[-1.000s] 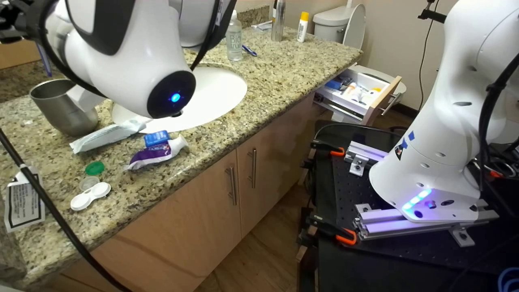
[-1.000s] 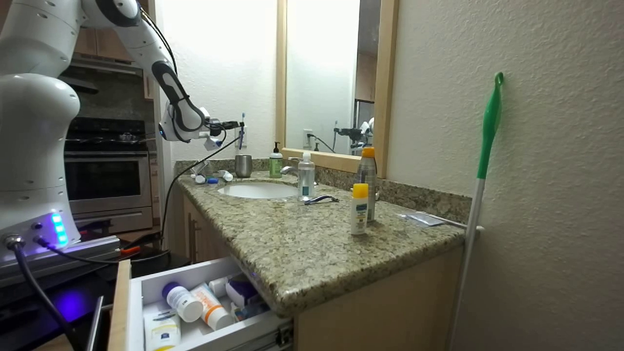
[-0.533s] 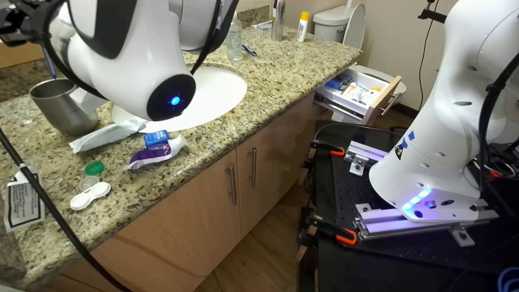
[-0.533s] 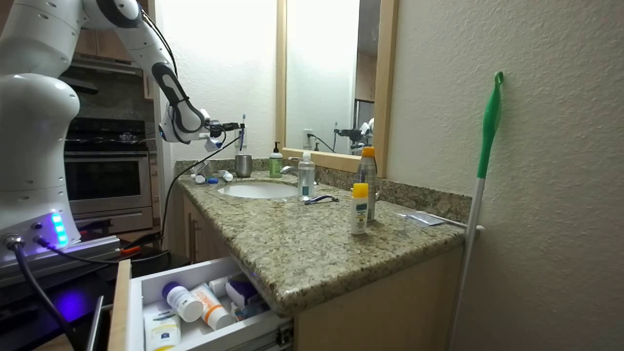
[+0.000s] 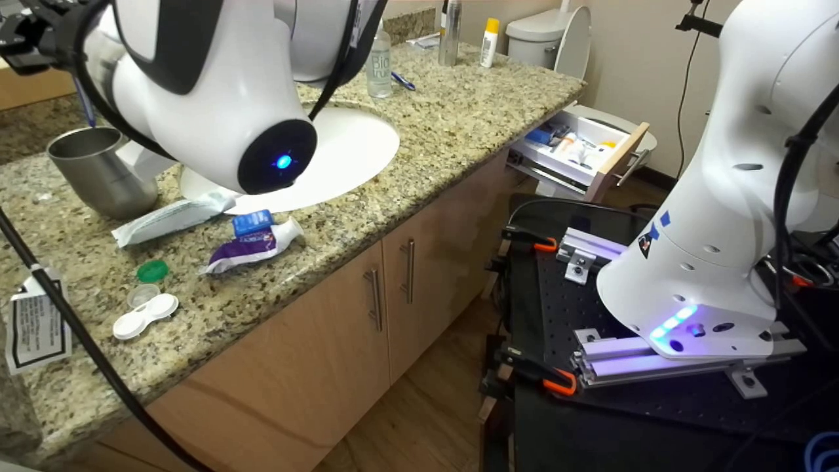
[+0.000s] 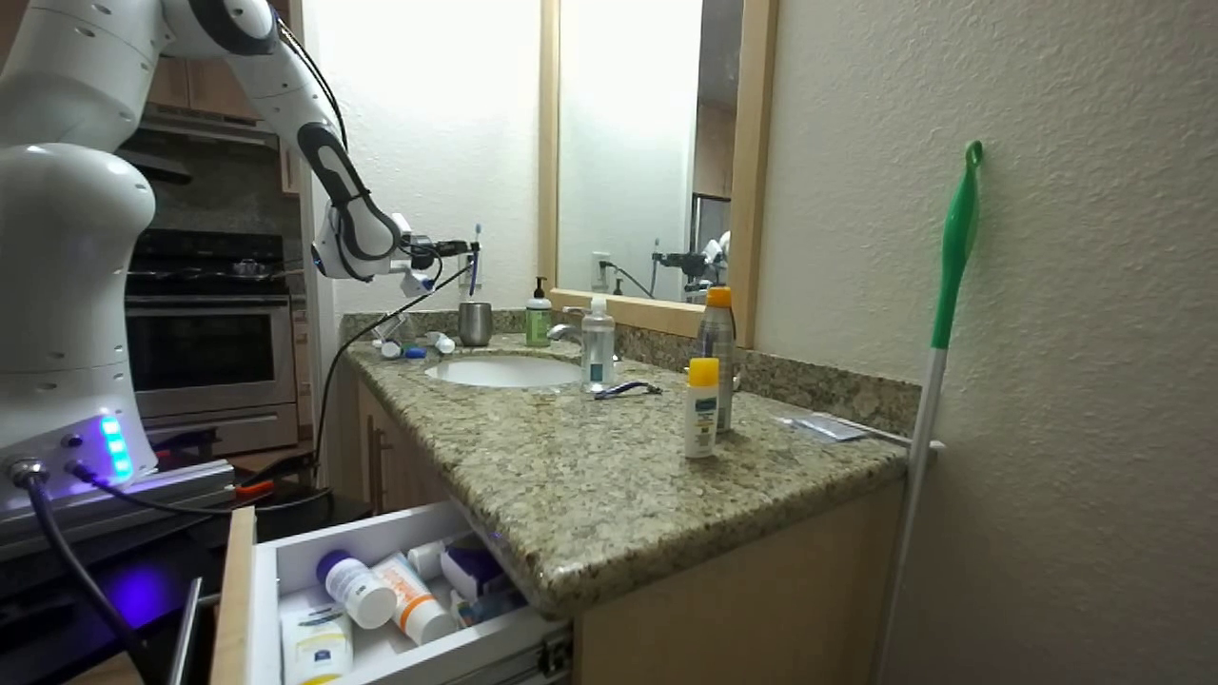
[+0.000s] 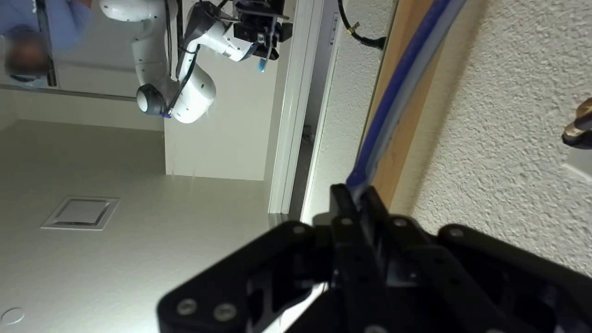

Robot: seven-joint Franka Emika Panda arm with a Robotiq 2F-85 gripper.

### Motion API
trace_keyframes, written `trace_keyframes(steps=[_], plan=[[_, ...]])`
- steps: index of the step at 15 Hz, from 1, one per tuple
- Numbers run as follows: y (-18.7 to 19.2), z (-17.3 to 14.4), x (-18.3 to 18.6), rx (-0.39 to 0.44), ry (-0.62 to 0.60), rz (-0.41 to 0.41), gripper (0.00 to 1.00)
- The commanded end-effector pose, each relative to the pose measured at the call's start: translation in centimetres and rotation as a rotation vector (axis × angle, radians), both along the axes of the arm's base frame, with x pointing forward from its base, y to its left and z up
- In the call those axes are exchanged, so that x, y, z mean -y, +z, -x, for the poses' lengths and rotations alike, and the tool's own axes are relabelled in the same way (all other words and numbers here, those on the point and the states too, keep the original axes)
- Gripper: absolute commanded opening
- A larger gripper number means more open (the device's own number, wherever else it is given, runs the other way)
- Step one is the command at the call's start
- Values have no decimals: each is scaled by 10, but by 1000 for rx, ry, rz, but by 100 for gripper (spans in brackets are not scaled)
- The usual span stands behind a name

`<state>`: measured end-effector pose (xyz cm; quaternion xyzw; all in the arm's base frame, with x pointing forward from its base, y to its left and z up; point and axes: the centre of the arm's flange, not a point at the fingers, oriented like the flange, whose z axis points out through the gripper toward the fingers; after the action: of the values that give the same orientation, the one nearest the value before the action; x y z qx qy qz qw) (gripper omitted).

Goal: Remove the toothbrush from the holder then put it back.

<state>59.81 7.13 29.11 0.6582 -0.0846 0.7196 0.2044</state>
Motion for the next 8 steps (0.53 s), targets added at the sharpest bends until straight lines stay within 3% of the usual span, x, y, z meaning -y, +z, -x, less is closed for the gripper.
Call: trace_keyframes(steps=[1,4,7,8], plan=[[-2,-1,5,-47,-5,-36,2],[-24,-8,3,-104,-5,-41,2],[-23,1,2,-78,2,-32,2],[-25,1,1,-79,2,-31,8]])
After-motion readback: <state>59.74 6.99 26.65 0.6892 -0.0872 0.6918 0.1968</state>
